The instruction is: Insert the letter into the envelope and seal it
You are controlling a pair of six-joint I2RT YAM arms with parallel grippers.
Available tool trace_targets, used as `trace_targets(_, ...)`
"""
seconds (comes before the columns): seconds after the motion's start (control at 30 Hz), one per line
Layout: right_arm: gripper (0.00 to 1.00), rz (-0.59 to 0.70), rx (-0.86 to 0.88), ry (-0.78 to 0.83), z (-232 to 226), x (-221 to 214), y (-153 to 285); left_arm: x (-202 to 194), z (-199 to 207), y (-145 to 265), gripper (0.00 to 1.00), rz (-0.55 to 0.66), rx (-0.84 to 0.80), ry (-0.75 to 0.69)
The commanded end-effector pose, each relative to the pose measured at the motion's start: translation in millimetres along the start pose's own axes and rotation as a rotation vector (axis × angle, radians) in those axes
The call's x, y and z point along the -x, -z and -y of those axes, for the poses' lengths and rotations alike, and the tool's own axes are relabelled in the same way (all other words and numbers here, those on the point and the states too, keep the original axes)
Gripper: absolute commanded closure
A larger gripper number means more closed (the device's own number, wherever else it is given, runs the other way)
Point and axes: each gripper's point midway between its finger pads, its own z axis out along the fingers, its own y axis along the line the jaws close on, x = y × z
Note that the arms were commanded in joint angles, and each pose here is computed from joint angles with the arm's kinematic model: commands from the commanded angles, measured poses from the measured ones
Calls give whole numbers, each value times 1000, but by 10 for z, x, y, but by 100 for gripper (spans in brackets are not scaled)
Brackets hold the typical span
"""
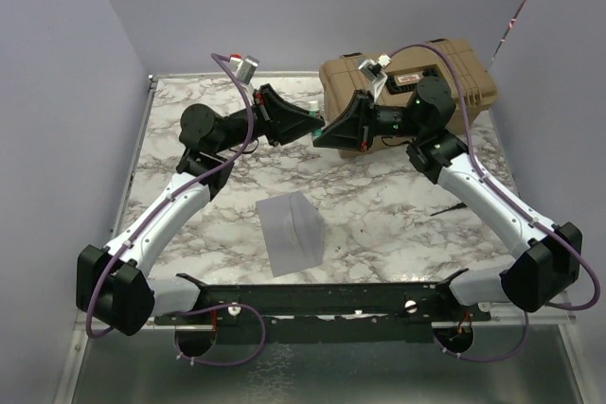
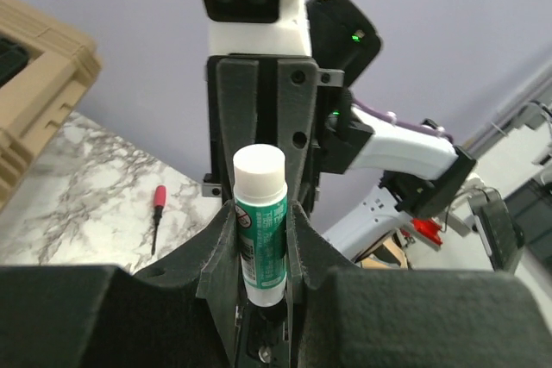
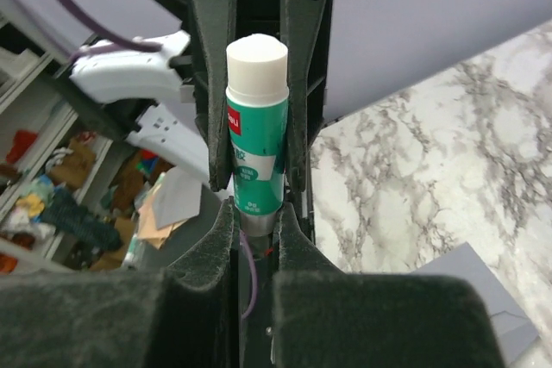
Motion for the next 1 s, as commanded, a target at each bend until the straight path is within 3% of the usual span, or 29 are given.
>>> trace_targets(0.0,100,-136,294,91,-564,-86,171,184,349,25,100,12,-116,-146)
trace_targets(0.07,100,-139,281,80,-511,-67,148,226,350,17,100,33,-111,-153)
trace_targets(0.1,87,-133,233,52,-418,-36,111,258,330,8,100,52,-99,-153)
trace_targets(0.17,44,-88,91,53,-228,112,41,339,274,-13,100,98,-68,-141)
trace_targets(0.23,26,-8,-55,74,-65,220,24,450,198,-19,100,167,-22,-121)
trace_targets(0.3,20,109,-170,123,53,311,56,556,98,0,100,249,36,-92)
trace_targets(0.47,19,320,-420,282,209,537,153,771,-133,147,100,433,173,-31)
trace_targets(0.63,27,441,-666,462,341,735,208,859,-206,185,100,504,204,47)
trace_targets(0.8,36,437,-665,692,298,883,41,912,-217,165,100,525,201,89)
trace_targets(0.97,43,546,-627,872,164,1019,-4,930,-210,160,100,529,199,98)
